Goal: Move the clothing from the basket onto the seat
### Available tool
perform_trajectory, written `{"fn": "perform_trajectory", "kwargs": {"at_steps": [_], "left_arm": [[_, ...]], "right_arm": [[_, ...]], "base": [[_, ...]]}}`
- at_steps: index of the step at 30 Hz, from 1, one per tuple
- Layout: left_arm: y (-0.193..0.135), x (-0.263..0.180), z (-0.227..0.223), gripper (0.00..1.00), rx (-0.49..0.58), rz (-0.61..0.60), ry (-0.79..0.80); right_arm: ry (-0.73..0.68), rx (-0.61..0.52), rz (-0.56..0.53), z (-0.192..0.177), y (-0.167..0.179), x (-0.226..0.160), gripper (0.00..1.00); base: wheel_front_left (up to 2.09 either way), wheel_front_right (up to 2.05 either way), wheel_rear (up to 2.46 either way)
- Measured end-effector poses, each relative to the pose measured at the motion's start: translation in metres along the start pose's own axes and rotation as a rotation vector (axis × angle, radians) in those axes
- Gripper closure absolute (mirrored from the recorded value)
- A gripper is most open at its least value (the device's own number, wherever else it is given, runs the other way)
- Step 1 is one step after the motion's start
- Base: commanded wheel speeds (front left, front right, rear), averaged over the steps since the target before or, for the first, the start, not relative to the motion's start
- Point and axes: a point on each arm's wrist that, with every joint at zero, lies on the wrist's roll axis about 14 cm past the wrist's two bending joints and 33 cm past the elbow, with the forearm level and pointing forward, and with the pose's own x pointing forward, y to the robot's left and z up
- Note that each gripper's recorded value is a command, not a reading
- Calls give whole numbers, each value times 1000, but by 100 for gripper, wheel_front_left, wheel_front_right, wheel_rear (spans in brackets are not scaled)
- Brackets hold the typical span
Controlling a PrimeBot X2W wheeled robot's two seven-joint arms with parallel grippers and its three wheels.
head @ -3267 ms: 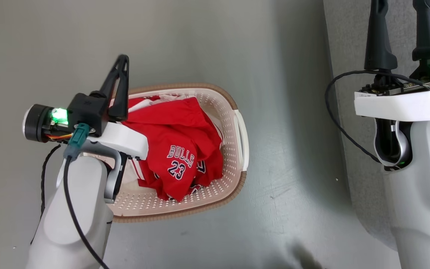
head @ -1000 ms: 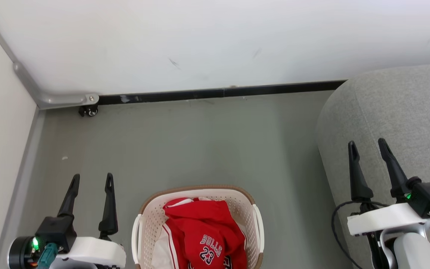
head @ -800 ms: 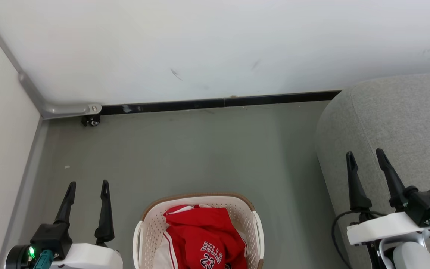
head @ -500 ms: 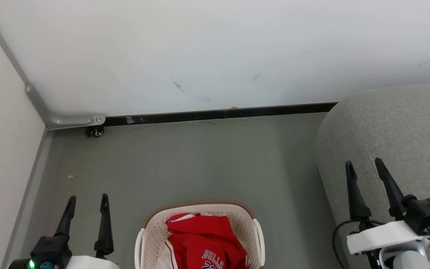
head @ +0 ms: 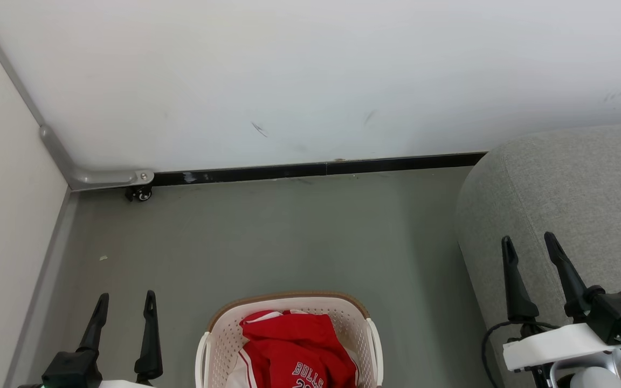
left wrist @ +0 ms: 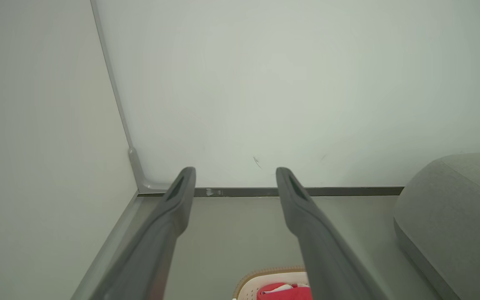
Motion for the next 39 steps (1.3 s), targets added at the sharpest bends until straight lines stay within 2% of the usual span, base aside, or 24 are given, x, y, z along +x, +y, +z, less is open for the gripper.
{"fn": "perform_trajectory", "kwargs": {"at_steps": [19, 31, 39], "left_arm": [[-12, 8, -10, 0, 15, -56, 28], [-42, 30, -37, 0, 55, -182, 101], [-60, 41, -70, 0, 73, -255, 191]], "right_arm": [[10, -5, -11, -1, -3, 3, 0], [7, -29, -58, 0, -20, 12, 0], [-24, -42, -69, 8, -25, 32, 0]], "base": [[0, 0, 0], [0, 0, 0], [0, 0, 0]]}}
